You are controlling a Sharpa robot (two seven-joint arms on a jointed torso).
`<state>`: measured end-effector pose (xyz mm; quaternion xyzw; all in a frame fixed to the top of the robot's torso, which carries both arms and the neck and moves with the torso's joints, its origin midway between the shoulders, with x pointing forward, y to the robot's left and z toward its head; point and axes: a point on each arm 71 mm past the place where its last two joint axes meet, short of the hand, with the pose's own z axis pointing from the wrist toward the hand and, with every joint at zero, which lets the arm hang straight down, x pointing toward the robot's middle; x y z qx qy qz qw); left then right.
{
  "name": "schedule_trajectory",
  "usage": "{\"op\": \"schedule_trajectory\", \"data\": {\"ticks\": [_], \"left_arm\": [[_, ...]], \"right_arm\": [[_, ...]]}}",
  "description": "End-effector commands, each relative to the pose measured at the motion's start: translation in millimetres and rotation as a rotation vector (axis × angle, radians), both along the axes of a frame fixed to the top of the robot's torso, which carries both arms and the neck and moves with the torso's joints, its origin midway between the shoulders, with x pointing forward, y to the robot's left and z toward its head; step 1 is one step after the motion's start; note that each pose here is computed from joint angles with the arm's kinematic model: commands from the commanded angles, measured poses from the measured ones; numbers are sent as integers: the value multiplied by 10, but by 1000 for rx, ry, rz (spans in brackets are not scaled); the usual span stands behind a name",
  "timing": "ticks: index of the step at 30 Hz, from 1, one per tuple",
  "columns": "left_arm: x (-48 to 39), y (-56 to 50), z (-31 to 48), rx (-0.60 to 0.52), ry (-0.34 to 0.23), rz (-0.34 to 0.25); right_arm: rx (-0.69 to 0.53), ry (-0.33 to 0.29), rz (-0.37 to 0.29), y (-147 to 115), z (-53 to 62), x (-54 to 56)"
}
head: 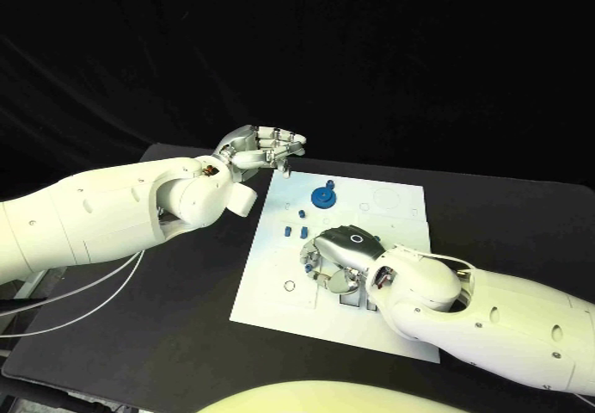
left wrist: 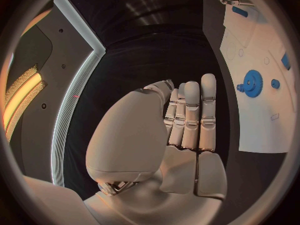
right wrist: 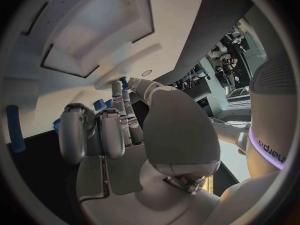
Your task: Assemble the parts on the task board
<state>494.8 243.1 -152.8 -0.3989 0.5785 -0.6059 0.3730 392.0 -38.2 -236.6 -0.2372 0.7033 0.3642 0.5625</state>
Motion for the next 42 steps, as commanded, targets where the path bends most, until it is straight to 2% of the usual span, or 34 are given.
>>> {"op": "schedule_trajectory", "data": {"ticks": [1, 10, 16, 19, 22, 26, 29, 36, 42], "left_arm": [[-7, -24, 9, -12, 2, -20], [-7, -16, 7, -11, 4, -21], [-8, 2, 8, -10, 4, -18], [-8, 8, 8, -10, 3, -17], [-9, 13, 8, -10, 2, -15], [-9, 18, 7, -10, 2, -14], [-8, 15, 4, -10, 2, -15], [-7, 0, -5, -11, 4, -21], [-7, 11, -9, -9, 5, -19]], "right_arm": [[16, -21, -15, -20, 12, -14], [68, -44, -32, -130, 103, -83], [93, -54, -93, -368, 284, -109], [60, -48, -115, -529, 374, -46], [-7, -37, -141, -718, 434, 75], [-79, -31, -173, -940, 453, 215], [-104, -24, -182, -1024, 446, 278], [-126, -22, -190, -1091, 428, 349], [-134, -21, -190, -1094, 420, 365]]}}
